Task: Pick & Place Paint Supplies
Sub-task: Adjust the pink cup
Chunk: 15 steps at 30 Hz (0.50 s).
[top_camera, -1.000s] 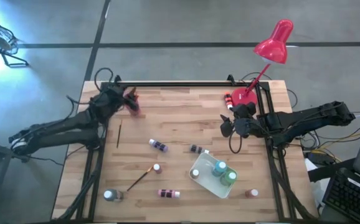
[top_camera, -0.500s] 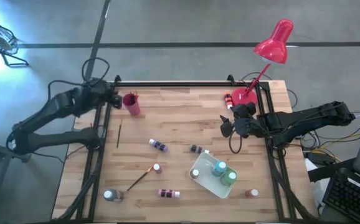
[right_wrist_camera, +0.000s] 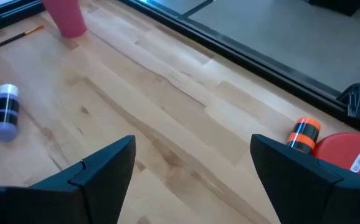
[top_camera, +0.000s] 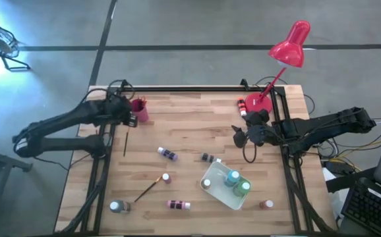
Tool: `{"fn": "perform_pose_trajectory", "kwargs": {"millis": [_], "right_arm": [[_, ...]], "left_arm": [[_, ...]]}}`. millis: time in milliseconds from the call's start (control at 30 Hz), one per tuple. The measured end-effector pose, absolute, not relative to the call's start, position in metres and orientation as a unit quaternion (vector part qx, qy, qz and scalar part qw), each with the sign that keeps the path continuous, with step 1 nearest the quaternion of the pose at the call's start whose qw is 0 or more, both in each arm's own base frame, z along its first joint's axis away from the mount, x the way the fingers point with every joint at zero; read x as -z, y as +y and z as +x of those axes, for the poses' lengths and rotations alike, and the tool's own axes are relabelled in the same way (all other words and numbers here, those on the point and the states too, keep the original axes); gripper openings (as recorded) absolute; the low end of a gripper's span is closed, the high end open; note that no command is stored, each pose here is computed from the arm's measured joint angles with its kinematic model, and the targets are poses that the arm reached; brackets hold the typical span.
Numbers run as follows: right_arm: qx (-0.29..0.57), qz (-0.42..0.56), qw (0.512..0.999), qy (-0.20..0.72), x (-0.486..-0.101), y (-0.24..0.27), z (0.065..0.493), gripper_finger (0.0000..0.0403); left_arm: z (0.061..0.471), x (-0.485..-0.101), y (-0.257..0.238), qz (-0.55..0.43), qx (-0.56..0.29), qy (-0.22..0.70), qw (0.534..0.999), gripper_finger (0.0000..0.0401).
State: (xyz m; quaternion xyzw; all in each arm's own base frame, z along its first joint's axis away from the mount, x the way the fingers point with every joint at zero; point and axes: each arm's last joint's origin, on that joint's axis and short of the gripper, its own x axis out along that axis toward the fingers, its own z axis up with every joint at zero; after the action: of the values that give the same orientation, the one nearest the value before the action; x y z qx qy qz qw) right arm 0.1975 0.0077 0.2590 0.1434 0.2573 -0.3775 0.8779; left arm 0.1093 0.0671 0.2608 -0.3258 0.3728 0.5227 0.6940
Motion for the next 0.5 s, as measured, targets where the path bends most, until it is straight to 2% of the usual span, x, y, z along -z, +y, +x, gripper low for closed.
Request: {"fn": "perform_pose_trajectory", "kwargs": {"millis": [300,500], "right_arm": [[0.375,0.136,0.879,0.261,-0.259,0.008,0.197,0.0286],[0.374,0.138,0.88,0.257,-0.261,0.008,0.196,0.0295]], "left_arm": [[0.109,-0.227,0.063,-0.336,-0.529,0.422,0.655,0.0148],[0.106,-0.209,0.057,-0.324,-0.507,0.463,0.651,0.0149]]}}
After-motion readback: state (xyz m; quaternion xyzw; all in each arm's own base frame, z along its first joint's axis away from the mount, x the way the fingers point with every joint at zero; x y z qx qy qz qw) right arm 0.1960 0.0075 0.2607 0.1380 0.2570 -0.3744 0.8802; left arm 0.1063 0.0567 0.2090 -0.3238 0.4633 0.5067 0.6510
